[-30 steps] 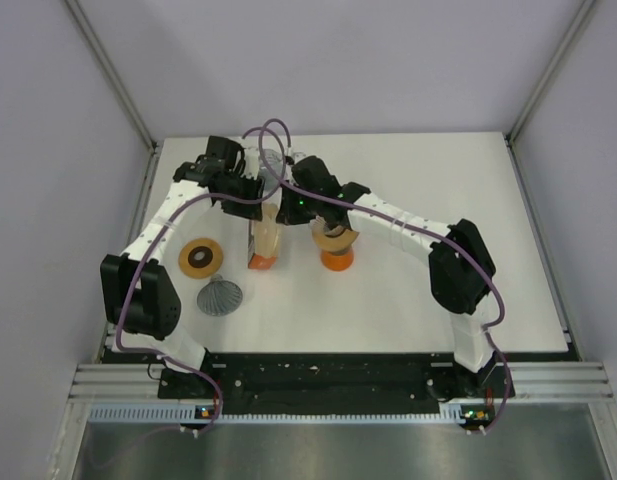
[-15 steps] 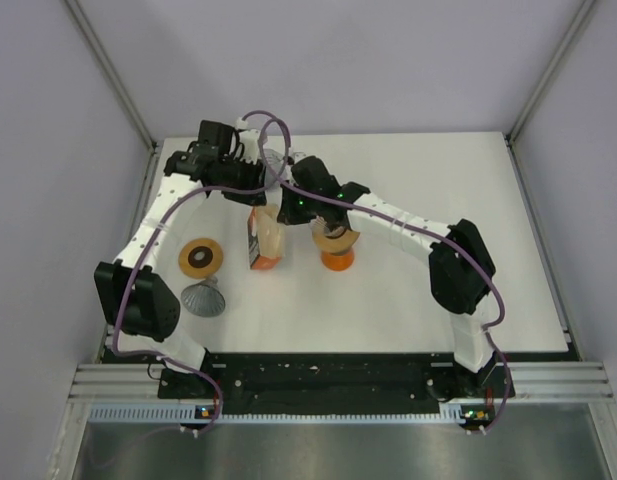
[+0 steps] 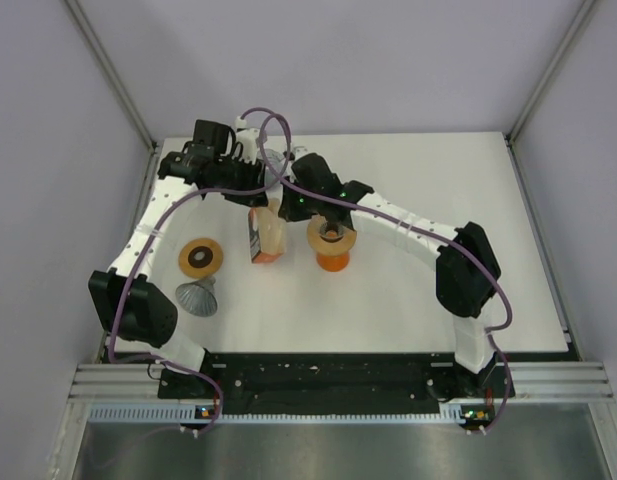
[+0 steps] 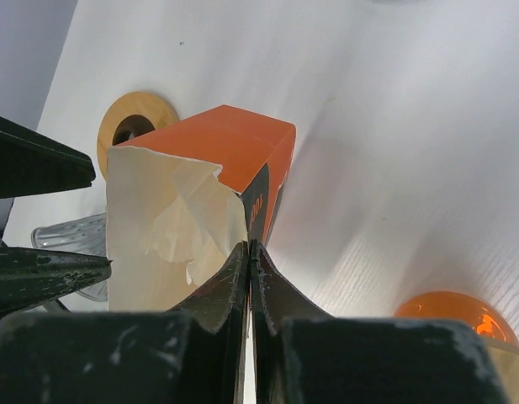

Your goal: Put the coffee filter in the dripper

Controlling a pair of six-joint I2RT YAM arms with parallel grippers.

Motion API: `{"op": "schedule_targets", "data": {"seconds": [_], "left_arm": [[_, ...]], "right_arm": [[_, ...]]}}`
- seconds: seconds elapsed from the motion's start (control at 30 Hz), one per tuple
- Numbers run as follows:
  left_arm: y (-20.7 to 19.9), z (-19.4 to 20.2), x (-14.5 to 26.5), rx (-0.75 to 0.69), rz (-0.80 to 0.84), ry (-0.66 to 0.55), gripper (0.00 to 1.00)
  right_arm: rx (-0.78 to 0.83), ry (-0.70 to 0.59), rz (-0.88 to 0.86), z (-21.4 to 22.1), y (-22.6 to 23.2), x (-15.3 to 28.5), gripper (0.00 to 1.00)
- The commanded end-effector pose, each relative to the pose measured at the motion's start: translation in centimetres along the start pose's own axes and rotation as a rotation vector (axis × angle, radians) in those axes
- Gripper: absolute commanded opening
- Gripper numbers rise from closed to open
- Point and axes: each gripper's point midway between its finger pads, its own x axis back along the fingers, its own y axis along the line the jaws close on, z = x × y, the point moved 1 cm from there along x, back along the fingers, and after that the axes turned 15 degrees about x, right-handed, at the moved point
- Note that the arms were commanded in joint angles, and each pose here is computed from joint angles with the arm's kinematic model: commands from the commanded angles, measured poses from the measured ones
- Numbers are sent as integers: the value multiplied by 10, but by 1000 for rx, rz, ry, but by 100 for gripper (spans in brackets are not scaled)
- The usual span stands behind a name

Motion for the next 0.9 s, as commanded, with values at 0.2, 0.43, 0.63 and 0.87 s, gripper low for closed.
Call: {"op": "schedule_targets", "data": {"seconds": [0.2,0.43,0.63,0.87], "left_arm": [[-23,-26,43,-77,32,-128,42],[-30,-31,53,-87,22,-165,36],[-36,-44,60,-118,15,-226,36],[-41,-74,54,-186,-112,-349,33]], "right_arm": [[10,-143,51,-51,12,24,0],[-62,-227,158,-72,11,25,0],[-111,-285,219,-84,2,25,0],[-204,-335,191,-91,7,26,0]]}}
